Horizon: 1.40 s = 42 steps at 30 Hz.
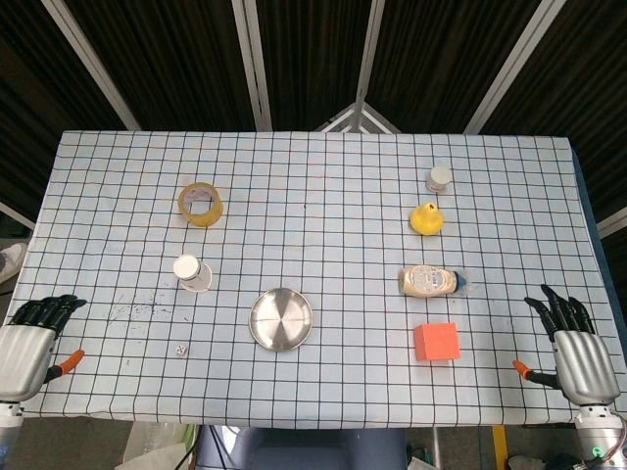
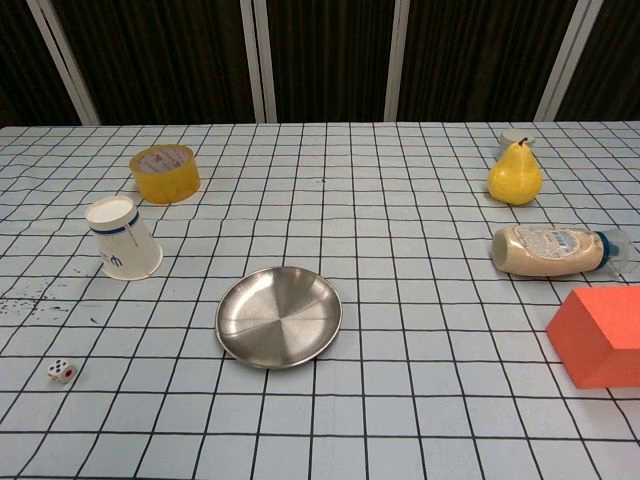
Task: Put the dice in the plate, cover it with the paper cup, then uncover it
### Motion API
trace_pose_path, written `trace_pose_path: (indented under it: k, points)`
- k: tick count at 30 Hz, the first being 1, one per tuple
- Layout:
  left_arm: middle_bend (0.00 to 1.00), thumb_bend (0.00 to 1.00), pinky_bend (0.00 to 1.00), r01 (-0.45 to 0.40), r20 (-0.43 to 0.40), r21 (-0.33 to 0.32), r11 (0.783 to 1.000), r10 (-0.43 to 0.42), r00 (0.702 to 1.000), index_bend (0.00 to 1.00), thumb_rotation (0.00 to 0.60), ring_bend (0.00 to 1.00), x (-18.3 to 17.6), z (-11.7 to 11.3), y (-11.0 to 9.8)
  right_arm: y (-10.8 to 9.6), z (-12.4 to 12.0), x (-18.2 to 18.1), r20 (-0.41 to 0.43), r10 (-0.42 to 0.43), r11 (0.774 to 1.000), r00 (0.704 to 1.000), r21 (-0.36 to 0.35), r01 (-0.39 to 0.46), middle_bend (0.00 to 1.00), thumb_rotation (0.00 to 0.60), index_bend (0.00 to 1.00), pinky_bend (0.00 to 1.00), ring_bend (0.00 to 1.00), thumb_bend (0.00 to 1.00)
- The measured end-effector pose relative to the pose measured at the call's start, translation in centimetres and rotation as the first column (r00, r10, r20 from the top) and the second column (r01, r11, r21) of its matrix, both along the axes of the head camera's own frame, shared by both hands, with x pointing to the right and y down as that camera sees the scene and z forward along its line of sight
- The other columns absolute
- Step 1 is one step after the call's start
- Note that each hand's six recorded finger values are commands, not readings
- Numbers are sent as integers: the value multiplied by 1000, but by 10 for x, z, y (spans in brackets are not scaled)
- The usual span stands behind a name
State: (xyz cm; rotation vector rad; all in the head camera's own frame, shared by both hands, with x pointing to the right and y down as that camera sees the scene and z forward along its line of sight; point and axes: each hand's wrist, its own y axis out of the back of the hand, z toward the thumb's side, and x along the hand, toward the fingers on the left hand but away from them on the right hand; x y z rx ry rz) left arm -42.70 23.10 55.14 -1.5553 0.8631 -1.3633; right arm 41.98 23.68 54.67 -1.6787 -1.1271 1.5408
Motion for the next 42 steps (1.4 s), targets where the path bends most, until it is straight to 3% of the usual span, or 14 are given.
trace_pose_path:
  k: [5, 10, 17, 21, 31, 42]
  points:
    - [792, 256, 690, -69, -78, -52, 996, 65, 995, 389, 600, 697, 33, 6, -8, -2, 1, 2, 4, 7, 1000, 1000, -1, -7, 33, 600, 170, 0, 97, 143]
    - [891, 256, 760, -181, -148, -201, 963, 153, 977, 438, 600, 784, 73, 14, -6, -2, 0, 3, 5, 11, 1000, 1000, -1, -11, 33, 600, 169, 0, 97, 143]
    - [939, 255, 800, -305, -49, -299, 904, 304, 951, 455, 600, 827, 96, 19, 0, -1, 0, 6, 6, 18, 1000, 1000, -12, -18, 33, 600, 169, 0, 97, 143]
    - [939, 255, 800, -307, -1, -352, 884, 327, 945, 451, 600, 827, 100, 27, 2, -1, 0, 6, 8, 18, 1000, 1000, -15, -18, 33, 600, 169, 0, 98, 144]
    - [939, 254, 801, -244, 76, -377, 893, 292, 953, 452, 600, 826, 102, 61, -4, 0, 5, 5, 1, 15, 999, 1000, -33, -15, 33, 600, 169, 0, 97, 143]
    - [935, 255, 801, -234, 109, -380, 895, 295, 949, 416, 600, 826, 106, 100, -6, 0, 10, 6, -9, 17, 999, 1000, -46, -17, 33, 600, 170, 0, 97, 143]
